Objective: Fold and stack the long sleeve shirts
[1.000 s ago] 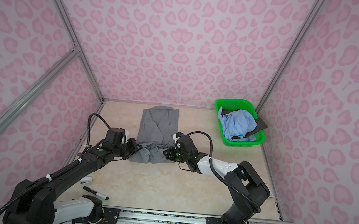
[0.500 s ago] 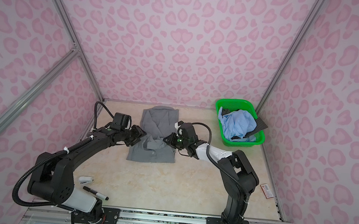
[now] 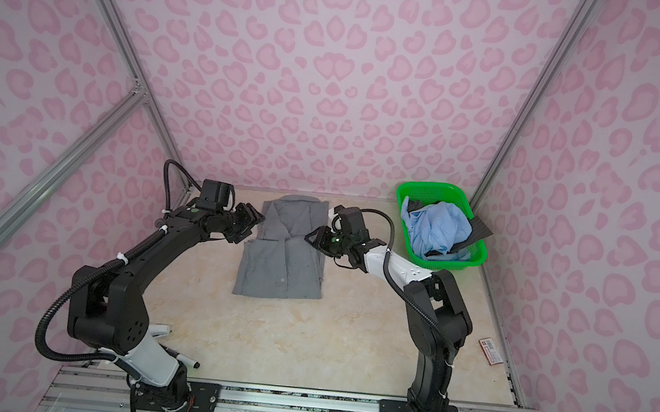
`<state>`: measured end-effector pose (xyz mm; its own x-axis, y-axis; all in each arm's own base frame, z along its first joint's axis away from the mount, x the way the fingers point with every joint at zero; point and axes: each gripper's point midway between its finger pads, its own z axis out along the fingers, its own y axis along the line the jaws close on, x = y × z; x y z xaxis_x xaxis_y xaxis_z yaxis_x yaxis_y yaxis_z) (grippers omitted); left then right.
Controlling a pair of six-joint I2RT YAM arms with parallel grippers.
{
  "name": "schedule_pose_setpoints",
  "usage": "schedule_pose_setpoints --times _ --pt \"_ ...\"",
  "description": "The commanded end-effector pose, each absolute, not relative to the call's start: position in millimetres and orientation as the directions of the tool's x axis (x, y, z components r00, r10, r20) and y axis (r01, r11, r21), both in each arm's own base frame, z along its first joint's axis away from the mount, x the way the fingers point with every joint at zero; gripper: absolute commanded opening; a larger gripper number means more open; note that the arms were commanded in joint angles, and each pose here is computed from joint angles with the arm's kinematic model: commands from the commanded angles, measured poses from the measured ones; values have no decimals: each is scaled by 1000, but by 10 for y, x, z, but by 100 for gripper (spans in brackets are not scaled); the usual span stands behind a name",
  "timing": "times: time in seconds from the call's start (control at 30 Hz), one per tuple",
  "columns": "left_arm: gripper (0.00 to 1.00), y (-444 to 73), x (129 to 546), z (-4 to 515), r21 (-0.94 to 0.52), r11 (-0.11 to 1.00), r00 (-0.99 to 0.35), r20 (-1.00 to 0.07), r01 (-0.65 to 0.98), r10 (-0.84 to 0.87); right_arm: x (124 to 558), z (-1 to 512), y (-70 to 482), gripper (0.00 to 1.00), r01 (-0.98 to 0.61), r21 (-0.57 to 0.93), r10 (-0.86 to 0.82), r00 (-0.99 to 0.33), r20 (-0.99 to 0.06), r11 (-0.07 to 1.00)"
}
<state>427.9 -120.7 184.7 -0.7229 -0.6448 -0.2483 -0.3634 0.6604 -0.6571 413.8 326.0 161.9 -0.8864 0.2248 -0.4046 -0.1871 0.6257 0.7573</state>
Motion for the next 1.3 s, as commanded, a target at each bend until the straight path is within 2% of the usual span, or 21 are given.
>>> schedule_pose_setpoints --times 0.0,0.13,0.23,0.4,0.7,0.8,1.0,1.1,1.27 --pt "66 -1116 4028 1822 -611 715 -743 -293 -339 -602 3988 1572 3163 32 -246 680 156 -867 -473 690" --pt "65 -1005 3743 1600 -570 750 -748 -324 -335 -579 3662 1610 3523 31 -418 621 -14 -836 -548 663" --pt "62 -971 3662 1471 -552 765 -753 -335 -330 -566 3539 1525 3888 30 -468 656 -100 -851 -516 592" --pt "49 -947 3709 1301 -512 797 -773 -347 -319 -532 3774 1170 4077 28 -400 699 -78 -892 -444 593" --pt "33 -1017 4096 1036 -480 815 -803 -315 -326 -506 4371 579 3486 25 -235 660 70 -913 -401 714" --pt "32 -1016 4244 944 -452 831 -813 -316 -325 -490 4426 526 3331 25 -225 625 74 -907 -416 747" --pt "32 -1075 4465 760 -441 833 -827 -287 -334 -483 4324 469 3258 25 -211 633 70 -919 -389 745" --pt "34 -1056 4482 577 -402 846 -843 -261 -349 -471 4232 517 3161 25 -190 633 97 -916 -390 750" --pt "38 -1108 4619 629 -418 843 -844 -260 -339 -469 4079 835 3211 26 -211 679 125 -903 -410 703"
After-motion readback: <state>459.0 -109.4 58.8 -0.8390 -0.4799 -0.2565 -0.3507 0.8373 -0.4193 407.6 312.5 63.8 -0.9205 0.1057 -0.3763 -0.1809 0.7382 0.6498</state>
